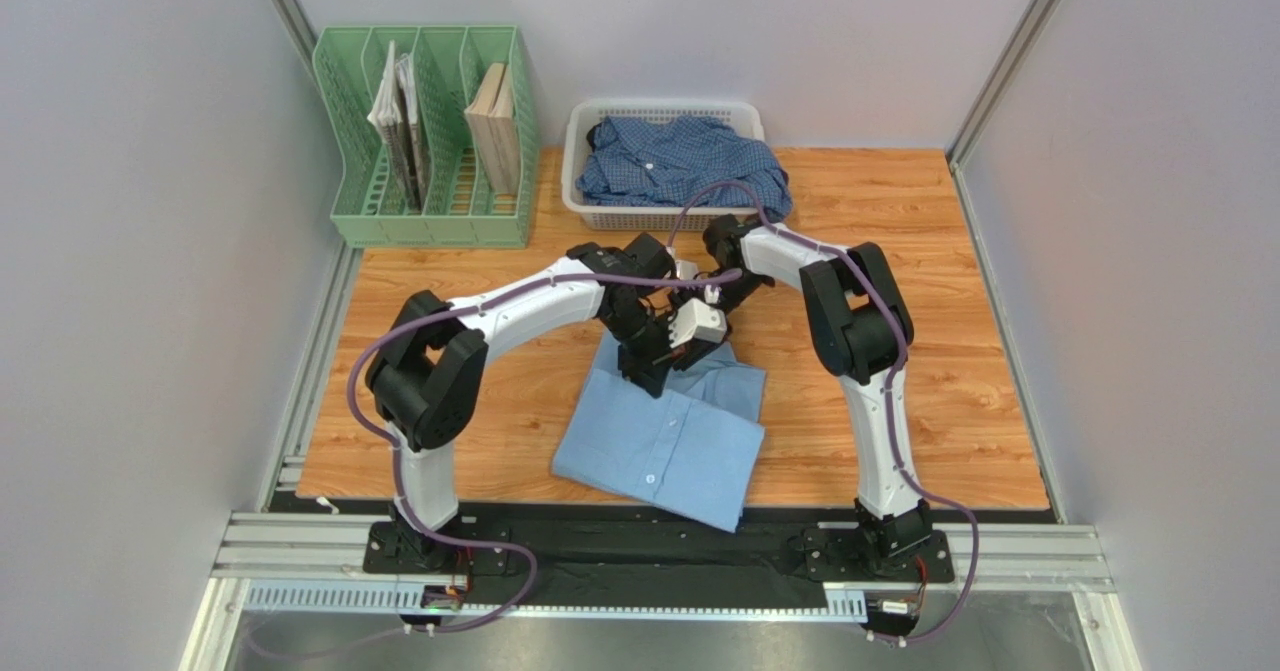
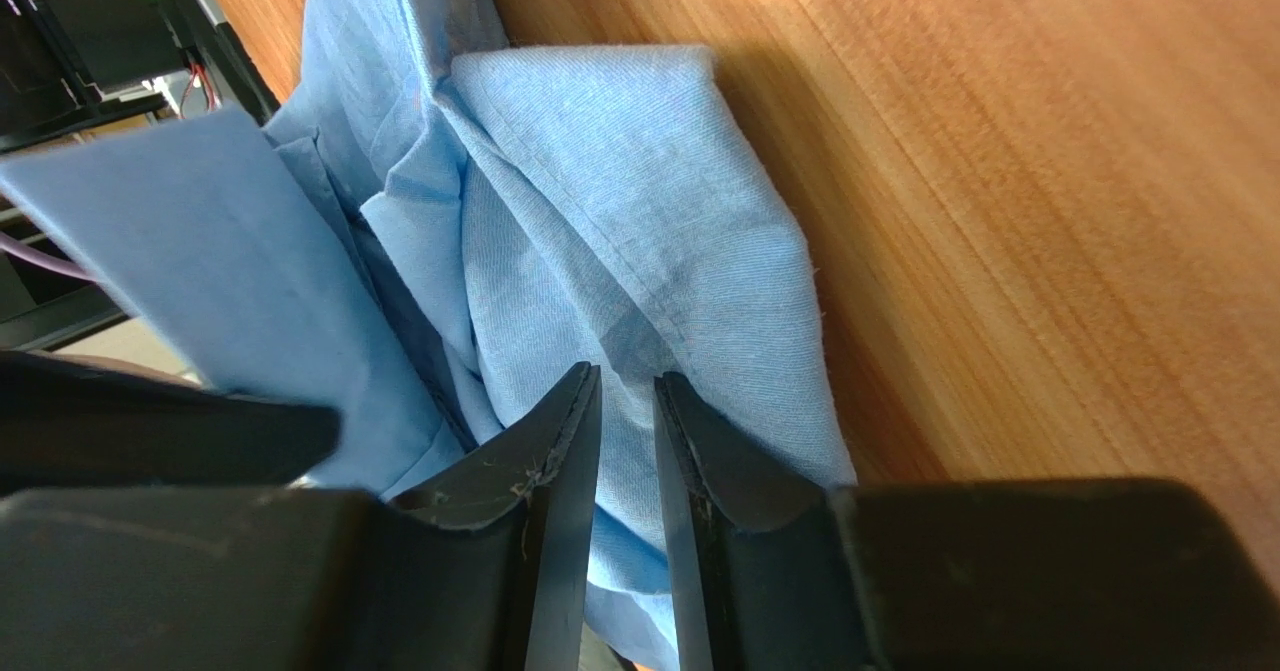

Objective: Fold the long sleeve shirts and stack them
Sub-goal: Fold the shirt

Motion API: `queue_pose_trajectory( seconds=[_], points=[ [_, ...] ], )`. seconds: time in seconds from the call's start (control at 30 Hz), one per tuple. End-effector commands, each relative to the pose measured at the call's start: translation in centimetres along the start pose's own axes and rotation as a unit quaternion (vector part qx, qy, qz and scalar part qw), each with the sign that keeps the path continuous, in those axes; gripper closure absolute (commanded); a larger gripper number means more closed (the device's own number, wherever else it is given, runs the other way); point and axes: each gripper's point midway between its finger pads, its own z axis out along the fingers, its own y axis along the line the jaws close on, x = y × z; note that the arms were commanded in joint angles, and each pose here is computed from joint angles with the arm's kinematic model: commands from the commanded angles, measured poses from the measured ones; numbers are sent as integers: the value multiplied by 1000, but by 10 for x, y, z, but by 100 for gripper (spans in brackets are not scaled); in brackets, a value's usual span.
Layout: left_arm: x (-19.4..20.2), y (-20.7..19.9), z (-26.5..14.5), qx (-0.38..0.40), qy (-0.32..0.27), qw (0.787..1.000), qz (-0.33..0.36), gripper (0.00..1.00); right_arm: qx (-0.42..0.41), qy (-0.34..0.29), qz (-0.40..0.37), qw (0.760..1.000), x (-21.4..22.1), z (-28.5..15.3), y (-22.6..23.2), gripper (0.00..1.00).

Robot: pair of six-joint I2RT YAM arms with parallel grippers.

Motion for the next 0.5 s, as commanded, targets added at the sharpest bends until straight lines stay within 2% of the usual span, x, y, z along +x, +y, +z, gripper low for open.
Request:
queue_pose_trajectory(
  seconds=[0.0, 0.47],
  points=[
    [-26, 16, -20, -23, -34, 999, 16, 100, 28, 12, -23, 999, 7, 6, -18, 72],
    [-41, 85, -42, -110, -52, 992, 34, 100, 22, 17, -33, 999, 8, 2, -12, 72]
  ],
)
